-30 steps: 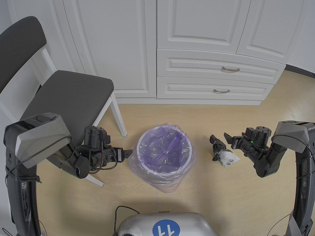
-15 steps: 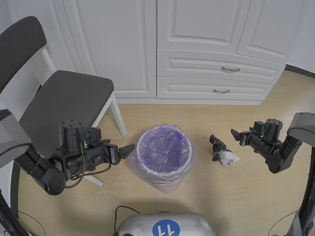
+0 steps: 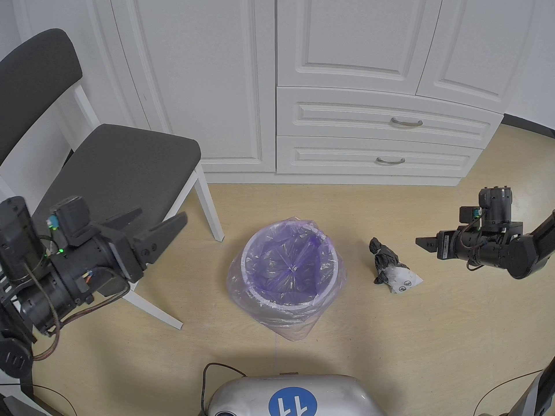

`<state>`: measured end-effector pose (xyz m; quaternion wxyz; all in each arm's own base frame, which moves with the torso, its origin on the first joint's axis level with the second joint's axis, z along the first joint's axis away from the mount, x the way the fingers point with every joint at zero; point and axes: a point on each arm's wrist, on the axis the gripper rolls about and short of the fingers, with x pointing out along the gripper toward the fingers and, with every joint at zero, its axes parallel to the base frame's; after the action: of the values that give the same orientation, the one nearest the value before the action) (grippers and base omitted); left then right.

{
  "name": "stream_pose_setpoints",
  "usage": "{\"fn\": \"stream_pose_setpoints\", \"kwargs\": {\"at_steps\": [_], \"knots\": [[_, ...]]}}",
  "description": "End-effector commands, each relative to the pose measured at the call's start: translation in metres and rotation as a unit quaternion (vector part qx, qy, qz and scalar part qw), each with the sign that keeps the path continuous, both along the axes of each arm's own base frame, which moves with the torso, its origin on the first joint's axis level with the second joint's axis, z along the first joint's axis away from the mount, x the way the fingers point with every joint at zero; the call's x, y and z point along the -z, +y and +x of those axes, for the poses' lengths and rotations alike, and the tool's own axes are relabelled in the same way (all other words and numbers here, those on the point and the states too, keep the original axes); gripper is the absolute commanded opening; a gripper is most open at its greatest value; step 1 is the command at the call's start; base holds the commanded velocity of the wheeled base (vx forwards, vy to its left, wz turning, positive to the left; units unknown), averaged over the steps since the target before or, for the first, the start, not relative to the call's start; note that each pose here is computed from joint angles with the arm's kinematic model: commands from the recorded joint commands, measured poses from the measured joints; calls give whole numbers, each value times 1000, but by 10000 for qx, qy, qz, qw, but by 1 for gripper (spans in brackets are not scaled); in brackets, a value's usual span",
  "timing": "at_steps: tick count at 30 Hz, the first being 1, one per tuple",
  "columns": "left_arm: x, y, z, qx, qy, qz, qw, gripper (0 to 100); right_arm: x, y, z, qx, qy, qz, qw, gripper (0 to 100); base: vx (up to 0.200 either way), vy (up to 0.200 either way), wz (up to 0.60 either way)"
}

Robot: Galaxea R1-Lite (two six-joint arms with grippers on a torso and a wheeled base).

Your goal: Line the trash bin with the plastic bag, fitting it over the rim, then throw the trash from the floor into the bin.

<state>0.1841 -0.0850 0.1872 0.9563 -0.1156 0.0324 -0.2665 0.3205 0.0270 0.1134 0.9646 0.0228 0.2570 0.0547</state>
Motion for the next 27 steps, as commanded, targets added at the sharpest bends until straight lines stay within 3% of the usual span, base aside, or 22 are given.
{"fn": "stream_pose_setpoints", "kwargs": {"at_steps": [1, 6, 10, 12, 13, 14, 17, 20, 27], "knots": [[-24, 37, -59, -391, -565, -272, 9973, 100, -50, 2, 22, 266, 142, 408, 9987, 100, 0, 0, 0], [-42, 53, -64, -940, -651, -144, 9933, 100, -29, -8, 79, 543, 770, 387, 9948, 100, 0, 0, 0], [-52, 75, -68, -1782, -768, 170, 9808, 100, 22, -10, 126, 511, 1264, 284, 9902, 100, 0, 0, 0], [-51, 77, -68, -1875, -753, 251, 9790, 100, 40, -9, 135, 550, 1368, 258, 9887, 100, 0, 0, 0], [-49, 78, -69, -1918, -757, 400, 9777, 100, 67, -10, 148, 553, 1408, 277, 9881, 100, 0, 0, 0], [-49, 78, -69, -1918, -757, 400, 9777, 100, 67, -10, 148, 553, 1408, 277, 9881, 100, 0, 0, 0], [-51, 77, -65, -1911, -898, 717, 9748, 100, 125, -25, 182, 734, 958, 371, 9920, 100, 0, 0, 0], [-54, 76, -64, -1877, -1006, 820, 9736, 100, 160, -35, 191, 822, 802, 463, 9923, 100, 0, 0, 0], [-56, 74, -70, -1761, -1131, 832, 9743, 100, 206, -46, 214, 940, 468, 575, 9928, 100, 0, 0, 0]]}}
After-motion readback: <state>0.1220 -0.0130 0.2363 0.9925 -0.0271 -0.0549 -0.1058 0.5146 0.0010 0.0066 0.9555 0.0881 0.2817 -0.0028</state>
